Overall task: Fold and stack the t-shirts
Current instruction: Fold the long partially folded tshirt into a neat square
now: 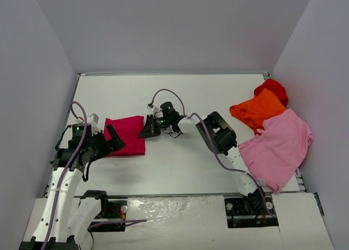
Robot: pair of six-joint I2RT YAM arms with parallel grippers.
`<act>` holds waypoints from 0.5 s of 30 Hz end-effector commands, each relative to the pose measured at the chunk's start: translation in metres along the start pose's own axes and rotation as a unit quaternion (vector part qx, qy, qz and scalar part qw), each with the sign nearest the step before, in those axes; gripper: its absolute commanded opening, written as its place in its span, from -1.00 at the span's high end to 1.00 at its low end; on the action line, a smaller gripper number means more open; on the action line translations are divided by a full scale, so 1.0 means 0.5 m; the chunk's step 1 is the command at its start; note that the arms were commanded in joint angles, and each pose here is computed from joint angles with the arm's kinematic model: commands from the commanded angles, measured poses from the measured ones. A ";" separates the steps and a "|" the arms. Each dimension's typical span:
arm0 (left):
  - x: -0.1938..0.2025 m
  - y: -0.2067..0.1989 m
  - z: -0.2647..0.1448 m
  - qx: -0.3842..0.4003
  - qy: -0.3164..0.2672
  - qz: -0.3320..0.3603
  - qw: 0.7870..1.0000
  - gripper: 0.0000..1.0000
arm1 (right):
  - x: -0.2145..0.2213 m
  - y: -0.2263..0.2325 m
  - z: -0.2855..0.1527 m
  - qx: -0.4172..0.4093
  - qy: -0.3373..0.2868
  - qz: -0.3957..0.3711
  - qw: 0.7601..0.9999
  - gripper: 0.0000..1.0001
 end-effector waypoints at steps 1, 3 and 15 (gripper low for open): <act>-0.024 -0.019 -0.003 0.025 -0.022 0.011 0.999 -0.94 | -0.002 -0.011 0.005 0.058 -0.008 -0.023 0.998 1.00; -0.023 -0.020 -0.003 0.026 -0.022 0.011 0.999 -0.94 | -0.010 -0.012 -0.010 0.075 -0.017 -0.025 0.997 1.00; -0.025 -0.023 -0.005 0.031 -0.025 0.012 0.999 -0.94 | -0.093 -0.010 -0.239 0.237 -0.082 -0.045 0.967 1.00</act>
Point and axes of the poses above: each gripper's point midway between its finger pads, its own z axis out along the fingers, its own y axis along the line the jaws close on, x = y × z, the point moved 3 cm from there along -z, back along the fingers, and after that the axes turned 5 degrees about z, right-handed, at the moved point
